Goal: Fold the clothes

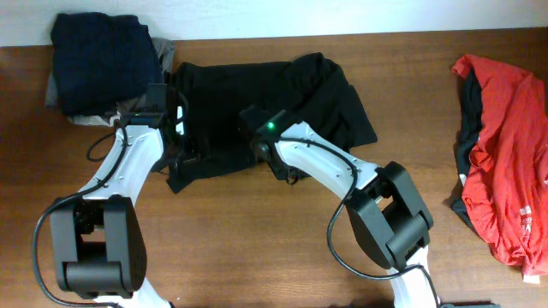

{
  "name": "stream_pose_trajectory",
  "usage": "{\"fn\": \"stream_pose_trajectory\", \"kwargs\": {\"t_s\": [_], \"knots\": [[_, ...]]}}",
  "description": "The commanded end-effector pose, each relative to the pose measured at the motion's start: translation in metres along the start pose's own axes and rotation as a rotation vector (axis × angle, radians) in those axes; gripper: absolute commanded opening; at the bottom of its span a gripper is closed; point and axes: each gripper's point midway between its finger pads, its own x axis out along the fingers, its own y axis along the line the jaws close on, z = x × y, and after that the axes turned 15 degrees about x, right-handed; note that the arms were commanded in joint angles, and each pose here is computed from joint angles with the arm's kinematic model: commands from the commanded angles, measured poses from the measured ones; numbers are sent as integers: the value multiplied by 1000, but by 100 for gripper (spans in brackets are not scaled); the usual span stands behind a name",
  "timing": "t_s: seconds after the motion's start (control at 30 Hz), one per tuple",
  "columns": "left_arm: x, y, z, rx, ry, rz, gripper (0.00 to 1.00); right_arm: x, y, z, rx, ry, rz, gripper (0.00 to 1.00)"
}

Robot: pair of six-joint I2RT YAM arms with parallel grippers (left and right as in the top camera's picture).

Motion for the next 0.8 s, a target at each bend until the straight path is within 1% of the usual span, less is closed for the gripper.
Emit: {"fn": "stream_pose_trajectory", "kwargs": {"t_s": [0.0, 0.03, 0.07, 0.2, 0.3, 0.43, 0.53, 0.6, 0.67, 0.7, 0.77], "knots": [[4, -2, -3, -9, 14, -11, 98, -37, -14, 19, 100, -46, 2, 4], [4, -2, -3, -9, 15, -11, 98, -45, -16, 17, 96, -32, 7, 4], [4, -2, -4, -9, 19, -11, 98, -62, -22, 8, 79, 21, 20, 4], [4, -2, -6, -10, 25, -11, 98, -82, -25, -18, 47, 150, 60, 4], [4, -2, -6, -10, 26, -11, 98, -88, -31, -39, 23, 242, 53, 4], [4, -2, -6, -10, 26, -11, 98, -89, -24, -42, 49, 265, 89, 5], [4, -2, -6, -10, 27, -11, 98, -89, -18, -40, 55, 262, 117, 30], [4, -2, -8, -10, 34, -11, 98, -89, -20, -43, 53, 272, 111, 41], [4, -2, -11, -10, 45, -11, 98, -90, -22, -46, 49, 285, 102, 69], [4, -2, -12, -10, 50, -11, 98, -90, -23, -47, 52, 291, 98, 76], [4, -1, -13, -11, 56, -8, 98, -91, -25, -50, 68, 304, 84, 85]]}}
